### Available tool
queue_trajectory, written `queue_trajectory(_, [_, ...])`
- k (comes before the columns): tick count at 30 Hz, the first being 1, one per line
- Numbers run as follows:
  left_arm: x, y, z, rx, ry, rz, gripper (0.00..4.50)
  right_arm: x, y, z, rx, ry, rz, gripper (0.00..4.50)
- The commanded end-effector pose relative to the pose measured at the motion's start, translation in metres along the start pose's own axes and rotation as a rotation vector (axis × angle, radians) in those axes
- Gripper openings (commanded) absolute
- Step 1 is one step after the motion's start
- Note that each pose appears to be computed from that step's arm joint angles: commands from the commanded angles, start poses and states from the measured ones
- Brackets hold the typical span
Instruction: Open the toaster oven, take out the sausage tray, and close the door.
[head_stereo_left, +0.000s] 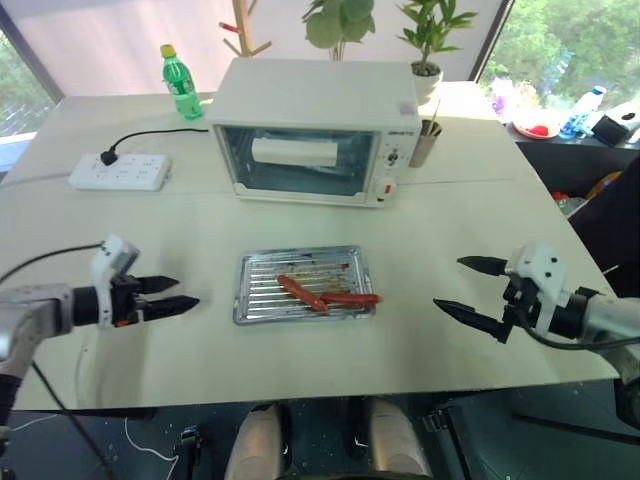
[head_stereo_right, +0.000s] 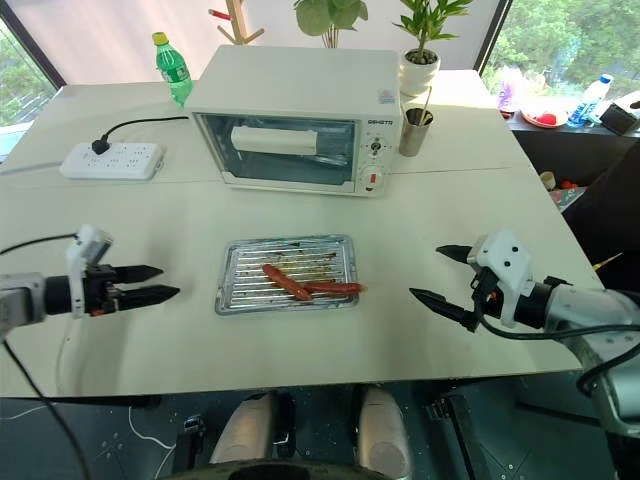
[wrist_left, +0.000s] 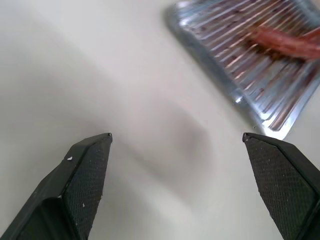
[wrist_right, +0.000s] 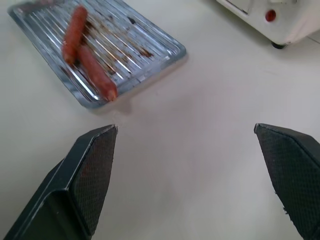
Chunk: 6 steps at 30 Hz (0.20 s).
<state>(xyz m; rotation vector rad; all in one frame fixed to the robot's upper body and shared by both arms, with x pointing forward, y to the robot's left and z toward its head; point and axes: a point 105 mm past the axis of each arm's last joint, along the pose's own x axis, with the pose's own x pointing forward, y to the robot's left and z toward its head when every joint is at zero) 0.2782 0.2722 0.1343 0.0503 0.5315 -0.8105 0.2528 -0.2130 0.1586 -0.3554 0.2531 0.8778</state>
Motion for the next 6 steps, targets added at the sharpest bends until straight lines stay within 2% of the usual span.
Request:
queue_trajectory(1, [-0.019, -0.028, 0.068, 0.266, -0.108, -0.068, 4.45, -0.012, -0.007, 0.034, -0.019, -0.063, 0.076, 4.50])
queue_trajectory(6, [-0.021, -0.049, 0.090, 0.392, -0.096, -0.140, 4.45, -0.016, -0.010, 0.047, -0.027, -0.052, 0.148, 4.50])
